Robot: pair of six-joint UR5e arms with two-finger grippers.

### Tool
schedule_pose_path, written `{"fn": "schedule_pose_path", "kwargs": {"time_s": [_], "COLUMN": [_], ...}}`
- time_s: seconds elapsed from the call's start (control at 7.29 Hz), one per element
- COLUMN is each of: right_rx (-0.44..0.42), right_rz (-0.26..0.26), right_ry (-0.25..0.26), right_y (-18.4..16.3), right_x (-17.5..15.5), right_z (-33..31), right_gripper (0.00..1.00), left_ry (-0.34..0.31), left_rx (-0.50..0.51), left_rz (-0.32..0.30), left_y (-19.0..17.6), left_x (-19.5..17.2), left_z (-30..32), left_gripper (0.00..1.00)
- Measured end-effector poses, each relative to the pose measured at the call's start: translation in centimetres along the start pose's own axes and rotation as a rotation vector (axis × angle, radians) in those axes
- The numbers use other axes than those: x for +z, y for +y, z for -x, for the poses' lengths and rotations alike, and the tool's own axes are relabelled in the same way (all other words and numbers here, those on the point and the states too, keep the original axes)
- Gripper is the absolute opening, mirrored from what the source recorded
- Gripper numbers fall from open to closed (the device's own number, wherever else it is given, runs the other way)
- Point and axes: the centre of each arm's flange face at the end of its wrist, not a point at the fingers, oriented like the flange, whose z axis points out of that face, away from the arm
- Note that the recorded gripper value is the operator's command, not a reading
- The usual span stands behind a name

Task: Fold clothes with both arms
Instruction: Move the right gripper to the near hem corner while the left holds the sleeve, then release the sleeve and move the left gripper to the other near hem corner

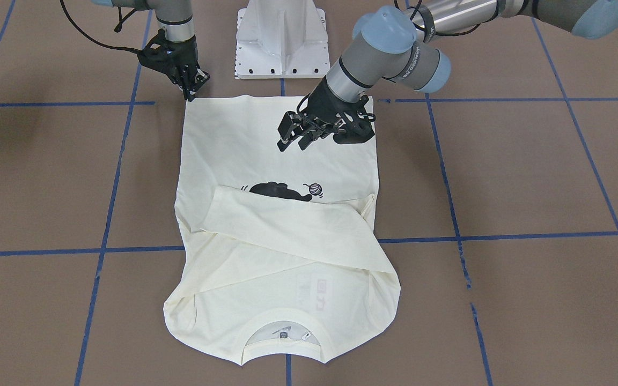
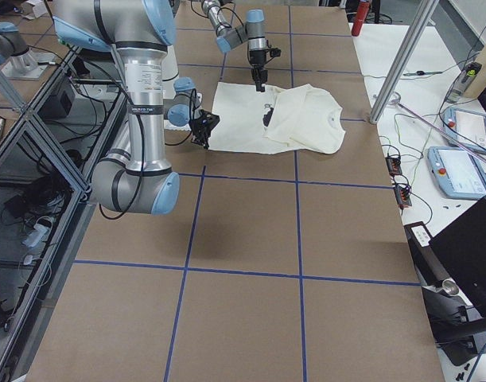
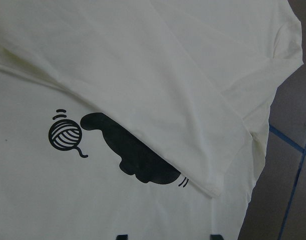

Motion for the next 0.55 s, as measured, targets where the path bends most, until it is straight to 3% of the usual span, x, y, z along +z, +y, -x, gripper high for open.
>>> {"fn": "schedule_pose_path", "kwargs": {"time_s": [0.27,0.55], "right_rx": [0.002,0.016], "right_rz": [0.016,0.06], "right_ry": [-0.005,-0.064], "right_y": [0.0,-0.2], "right_x": [-0.9,-4.4], "right_z": [0.2,1.0], "right_gripper": [0.0,0.0], "left_ry": [-0.027,-0.168], "left_rx": [-0.032,-0.041], "left_rz": [-0.032,-0.114], "left_y": [1.7,8.6], "left_x": [1.1,1.7], "left_z": [0.5,4.2], "left_gripper": [0.65,0.65]}}
